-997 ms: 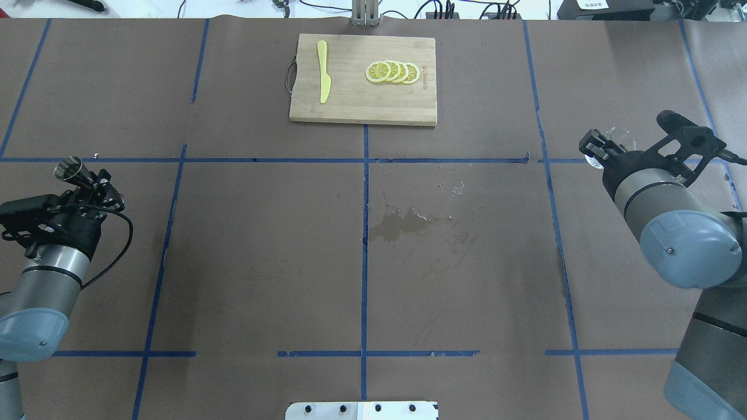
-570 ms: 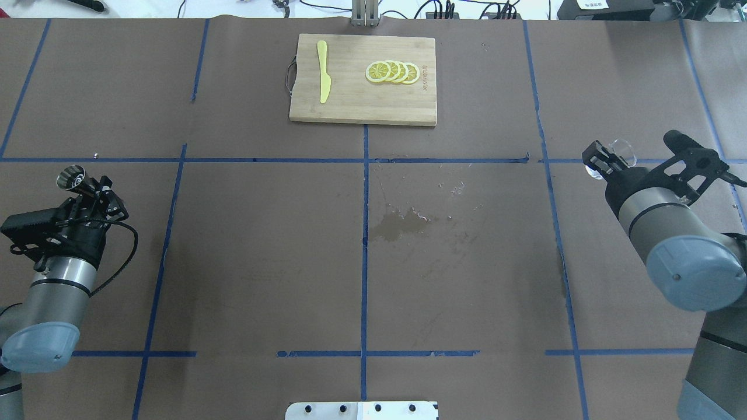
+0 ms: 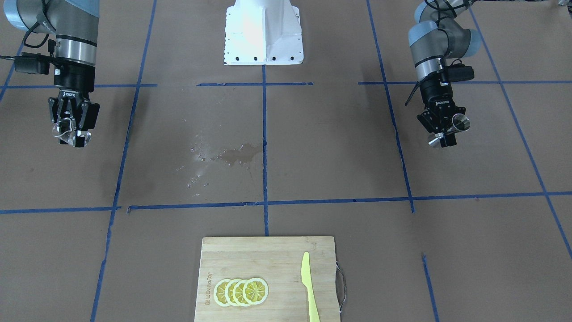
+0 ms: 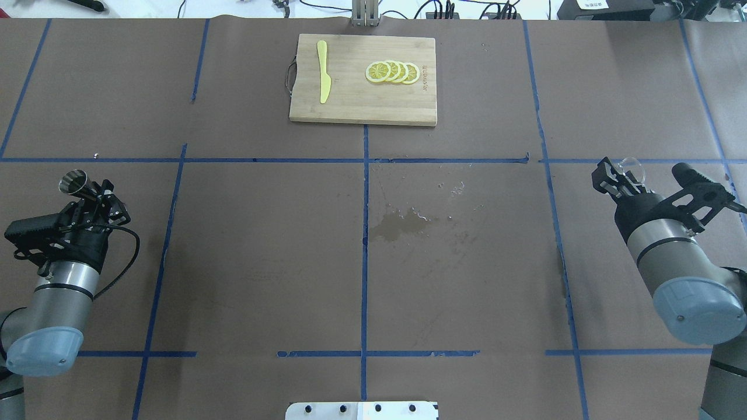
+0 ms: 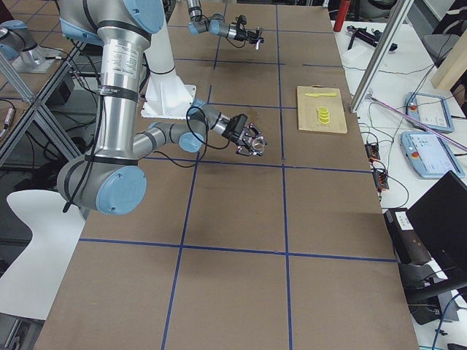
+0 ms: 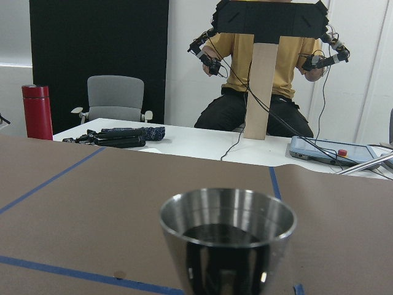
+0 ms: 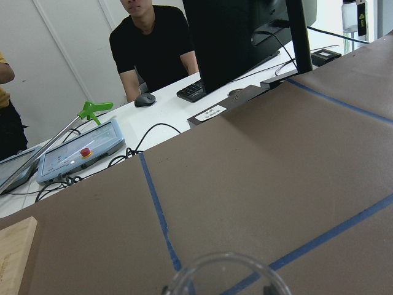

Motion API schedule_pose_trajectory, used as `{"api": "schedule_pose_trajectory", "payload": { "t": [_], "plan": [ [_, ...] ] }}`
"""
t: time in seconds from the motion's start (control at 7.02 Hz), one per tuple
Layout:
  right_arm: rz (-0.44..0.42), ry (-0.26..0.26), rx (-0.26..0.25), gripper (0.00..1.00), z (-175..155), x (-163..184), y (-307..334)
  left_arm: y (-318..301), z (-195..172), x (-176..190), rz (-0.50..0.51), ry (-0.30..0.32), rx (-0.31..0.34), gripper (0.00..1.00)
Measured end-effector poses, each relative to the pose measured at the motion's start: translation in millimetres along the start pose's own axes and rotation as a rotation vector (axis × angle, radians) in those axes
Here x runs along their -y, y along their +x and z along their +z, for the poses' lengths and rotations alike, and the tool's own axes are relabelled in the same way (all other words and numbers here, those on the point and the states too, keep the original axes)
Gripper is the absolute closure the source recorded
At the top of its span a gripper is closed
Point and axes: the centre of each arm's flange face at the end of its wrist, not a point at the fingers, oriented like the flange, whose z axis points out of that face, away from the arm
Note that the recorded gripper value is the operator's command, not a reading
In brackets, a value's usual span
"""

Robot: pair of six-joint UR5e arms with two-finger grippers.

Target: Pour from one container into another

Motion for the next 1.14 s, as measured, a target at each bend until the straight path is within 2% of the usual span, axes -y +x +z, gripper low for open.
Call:
{"api": "schedule_pose_trajectory", "payload": {
  "t": [0.57, 0.85, 1.14],
  "plan": [
    [-0.009, 0.003, 0.008, 1.00, -3, -9, 2, 17, -4, -28, 0.036, 0.053, -0.011, 0.98],
    [-0.011, 0.003, 0.006, 1.00, -2, -9, 3, 27, 0, -39, 0.040, 0.066, -0.011, 0.86],
    [-0.013, 0.002, 0.005, 1.00, -2, -10, 4, 30, 1, -43, 0.043, 0.066, -0.011, 0.79]
  ]
}}
